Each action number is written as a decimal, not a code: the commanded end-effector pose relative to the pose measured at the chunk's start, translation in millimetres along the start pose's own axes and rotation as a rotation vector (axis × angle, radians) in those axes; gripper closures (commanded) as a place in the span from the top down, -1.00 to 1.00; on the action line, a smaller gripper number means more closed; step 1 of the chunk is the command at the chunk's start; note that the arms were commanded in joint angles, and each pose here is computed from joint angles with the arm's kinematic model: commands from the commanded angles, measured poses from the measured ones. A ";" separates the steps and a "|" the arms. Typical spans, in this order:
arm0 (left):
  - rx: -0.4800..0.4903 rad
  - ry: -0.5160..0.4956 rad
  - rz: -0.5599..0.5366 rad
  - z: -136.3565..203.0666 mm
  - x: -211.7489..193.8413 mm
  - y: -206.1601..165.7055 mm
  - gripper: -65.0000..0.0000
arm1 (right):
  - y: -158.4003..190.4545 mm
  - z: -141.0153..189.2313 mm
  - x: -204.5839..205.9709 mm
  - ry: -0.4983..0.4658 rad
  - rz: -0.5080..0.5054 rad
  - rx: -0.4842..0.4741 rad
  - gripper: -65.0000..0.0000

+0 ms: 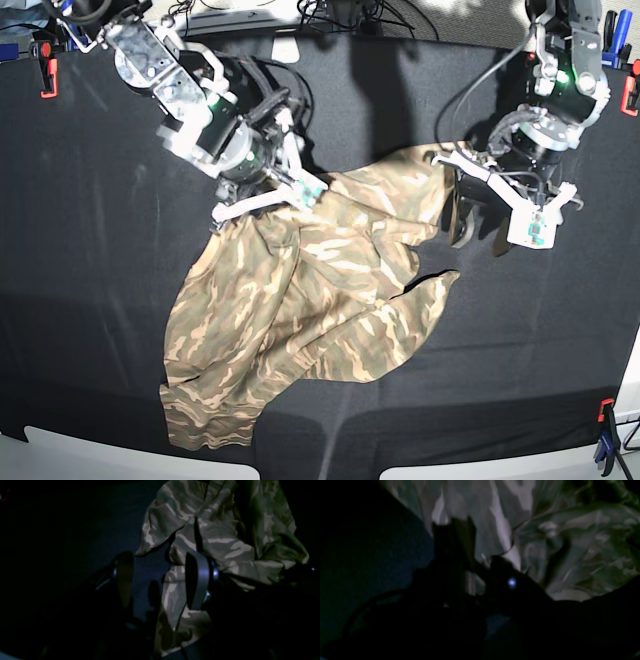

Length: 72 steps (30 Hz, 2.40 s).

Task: Layout the t-shirt on the table in an organized manner, then fold the t-shirt properly
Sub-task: 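Release the fabric and move the right gripper to the shirt's middle, then lift and fling the shirt fabric with the right gripper, spreading it out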

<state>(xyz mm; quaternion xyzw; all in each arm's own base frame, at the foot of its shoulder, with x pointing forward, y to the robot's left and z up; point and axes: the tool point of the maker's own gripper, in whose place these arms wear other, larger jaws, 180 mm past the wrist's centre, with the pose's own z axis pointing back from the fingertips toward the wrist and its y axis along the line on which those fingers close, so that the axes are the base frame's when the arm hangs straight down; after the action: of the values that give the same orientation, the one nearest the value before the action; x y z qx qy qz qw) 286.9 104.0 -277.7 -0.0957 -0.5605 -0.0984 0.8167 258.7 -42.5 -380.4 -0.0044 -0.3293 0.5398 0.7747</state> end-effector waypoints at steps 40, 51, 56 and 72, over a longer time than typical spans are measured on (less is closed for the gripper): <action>-0.003 -0.048 -0.005 1.6 13.3 -0.6 -0.04 | -65.4 88.2 -53.7 0.273 0.174 -0.216 -1.00; -0.003 -0.047 -0.005 1.7 13.1 -0.7 -0.04 | -75.8 108.5 -95.3 0.403 0.257 -0.223 -1.00; -0.002 -0.047 -0.005 1.7 13.1 -0.6 -0.04 | -87.9 126.0 -120.5 0.495 0.330 -0.241 -1.00; -0.003 -0.048 -0.005 1.6 13.3 -0.7 -0.04 | -160.9 203.2 -194.6 0.841 0.537 -0.312 -1.00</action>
<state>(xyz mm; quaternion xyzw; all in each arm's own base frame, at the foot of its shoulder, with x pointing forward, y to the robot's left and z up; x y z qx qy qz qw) 286.9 104.0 -277.7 -0.0957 -0.5605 -0.0984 0.8167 240.7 -335.0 -278.3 -0.3880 -0.0531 0.6243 0.6760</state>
